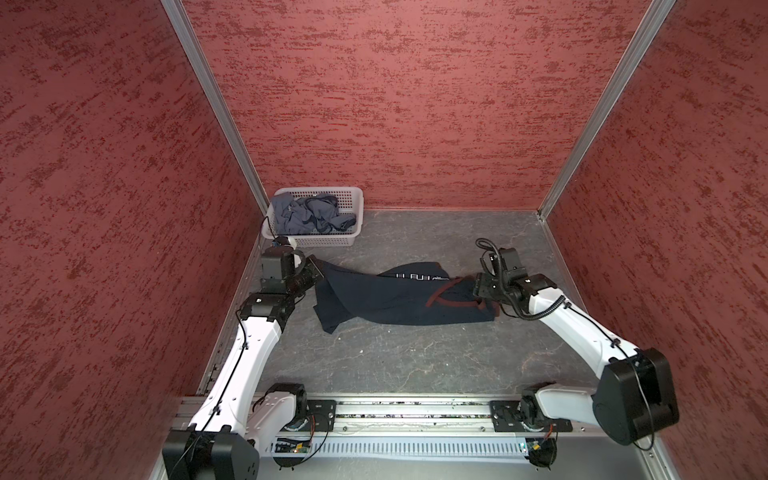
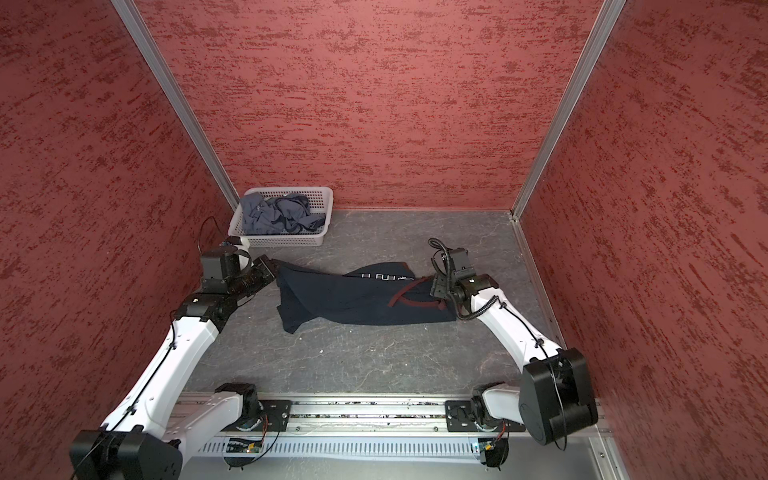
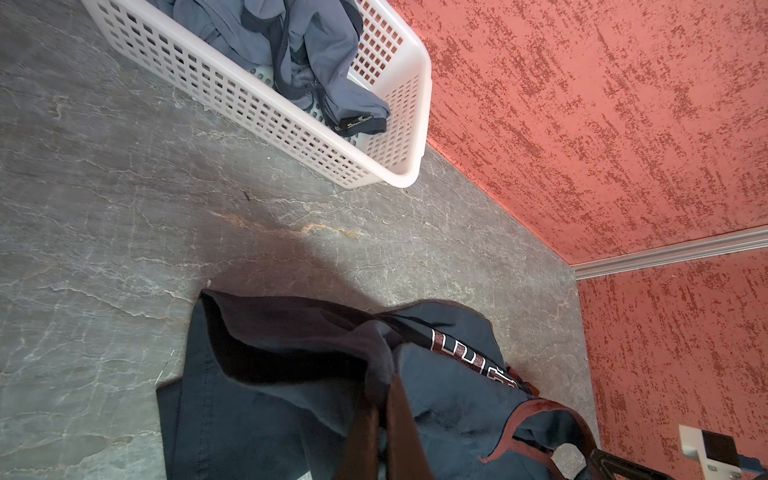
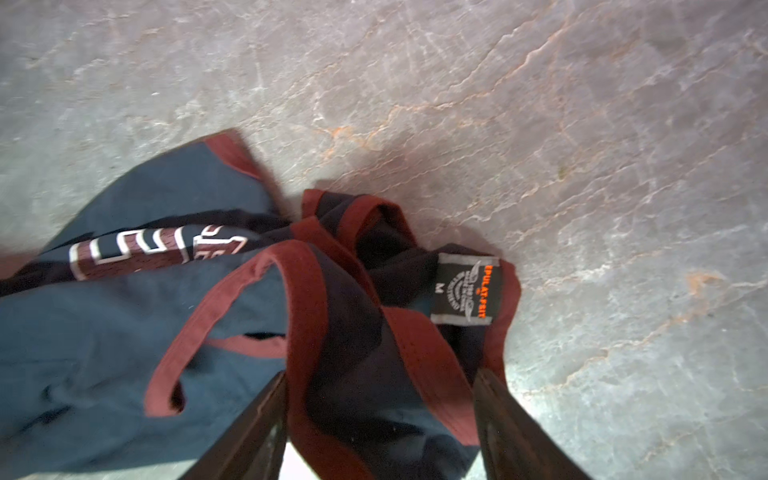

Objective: Fold and stack the tank tops

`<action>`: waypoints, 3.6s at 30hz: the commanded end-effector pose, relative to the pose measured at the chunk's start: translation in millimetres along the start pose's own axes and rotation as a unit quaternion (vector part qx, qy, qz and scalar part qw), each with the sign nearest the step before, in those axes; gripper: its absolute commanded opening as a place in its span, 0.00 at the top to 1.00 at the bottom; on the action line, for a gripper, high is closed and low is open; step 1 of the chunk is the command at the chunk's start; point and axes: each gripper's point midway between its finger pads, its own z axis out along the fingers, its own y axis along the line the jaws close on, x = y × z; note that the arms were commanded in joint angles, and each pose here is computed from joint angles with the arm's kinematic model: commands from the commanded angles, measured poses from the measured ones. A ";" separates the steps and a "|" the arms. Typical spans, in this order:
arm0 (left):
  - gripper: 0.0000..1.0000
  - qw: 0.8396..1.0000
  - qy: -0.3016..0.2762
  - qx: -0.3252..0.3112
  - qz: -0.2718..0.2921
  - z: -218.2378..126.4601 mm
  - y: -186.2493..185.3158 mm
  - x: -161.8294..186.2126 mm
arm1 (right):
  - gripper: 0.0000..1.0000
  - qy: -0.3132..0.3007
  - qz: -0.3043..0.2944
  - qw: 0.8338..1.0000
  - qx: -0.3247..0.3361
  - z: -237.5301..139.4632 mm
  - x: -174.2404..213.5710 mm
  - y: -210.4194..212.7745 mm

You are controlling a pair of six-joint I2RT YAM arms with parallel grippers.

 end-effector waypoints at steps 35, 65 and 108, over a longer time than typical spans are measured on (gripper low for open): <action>1.00 0.973 -0.054 -0.168 -0.150 -16.5 116.3 -21.6 | 0.17 0.017 0.018 0.998 -0.056 -22.7 -5.3 -6.4; 1.00 0.980 -0.038 -0.146 -0.127 -7.8 101.3 -15.0 | 0.45 0.168 -0.031 0.985 0.026 23.4 174.0 27.0; 1.00 0.953 -0.269 0.140 -0.009 -218.3 -95.5 -119.6 | 1.00 -0.439 0.015 0.895 0.079 -350.6 -117.0 -18.1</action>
